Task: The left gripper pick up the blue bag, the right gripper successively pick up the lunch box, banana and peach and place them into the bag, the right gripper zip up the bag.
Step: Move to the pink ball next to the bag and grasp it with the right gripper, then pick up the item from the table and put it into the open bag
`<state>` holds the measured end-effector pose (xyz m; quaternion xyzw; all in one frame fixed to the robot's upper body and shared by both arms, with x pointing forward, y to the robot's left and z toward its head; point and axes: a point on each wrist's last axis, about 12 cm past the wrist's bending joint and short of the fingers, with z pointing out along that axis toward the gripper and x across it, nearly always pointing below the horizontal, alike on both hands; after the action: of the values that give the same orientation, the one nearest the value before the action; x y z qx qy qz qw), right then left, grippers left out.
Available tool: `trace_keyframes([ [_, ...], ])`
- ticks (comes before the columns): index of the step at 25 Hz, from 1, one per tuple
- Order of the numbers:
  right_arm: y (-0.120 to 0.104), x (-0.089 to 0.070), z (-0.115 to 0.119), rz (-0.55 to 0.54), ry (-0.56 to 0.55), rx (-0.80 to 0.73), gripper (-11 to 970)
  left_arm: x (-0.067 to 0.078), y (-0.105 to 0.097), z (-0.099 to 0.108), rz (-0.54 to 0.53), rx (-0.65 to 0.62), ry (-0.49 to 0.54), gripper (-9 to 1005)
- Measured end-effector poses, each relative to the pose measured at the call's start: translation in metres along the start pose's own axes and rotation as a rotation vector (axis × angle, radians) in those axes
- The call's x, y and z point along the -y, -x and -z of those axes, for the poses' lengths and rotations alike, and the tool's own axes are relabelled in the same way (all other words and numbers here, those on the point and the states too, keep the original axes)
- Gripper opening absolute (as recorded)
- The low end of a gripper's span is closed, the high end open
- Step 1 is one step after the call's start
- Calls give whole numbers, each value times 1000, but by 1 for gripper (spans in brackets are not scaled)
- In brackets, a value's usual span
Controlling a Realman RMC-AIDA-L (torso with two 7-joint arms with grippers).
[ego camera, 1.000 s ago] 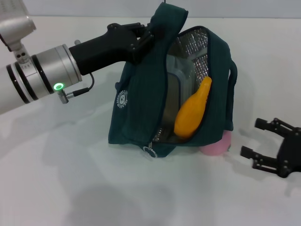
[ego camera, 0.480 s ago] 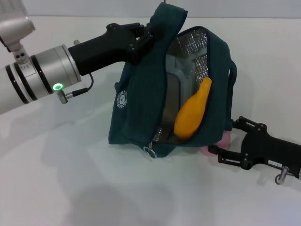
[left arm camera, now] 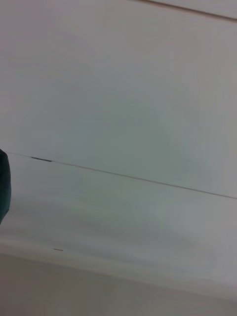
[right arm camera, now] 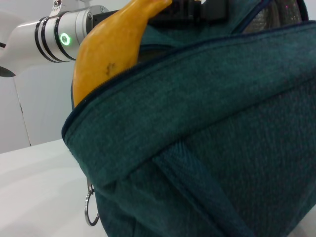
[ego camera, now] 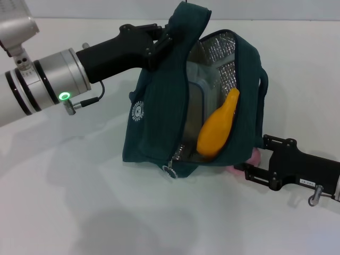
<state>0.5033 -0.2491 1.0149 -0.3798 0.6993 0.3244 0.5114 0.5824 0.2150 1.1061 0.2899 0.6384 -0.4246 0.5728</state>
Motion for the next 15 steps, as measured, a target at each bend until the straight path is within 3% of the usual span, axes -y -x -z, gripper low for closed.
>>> trace_keyframes([
  [1, 0, 0, 0, 0, 0, 1, 768, 0, 0, 0, -1, 0, 0, 109],
  [8, -1, 4, 10, -16, -36, 17, 502, -1, 1, 1, -5, 1, 5, 110],
  [12, -2, 11, 27, -53, -136, 76, 338, -1, 1, 1, -4, 1, 6, 110],
  [15, -1, 18, 46, -83, -249, 163, 300, -1, 0, 2, -4, 2, 7, 109],
])
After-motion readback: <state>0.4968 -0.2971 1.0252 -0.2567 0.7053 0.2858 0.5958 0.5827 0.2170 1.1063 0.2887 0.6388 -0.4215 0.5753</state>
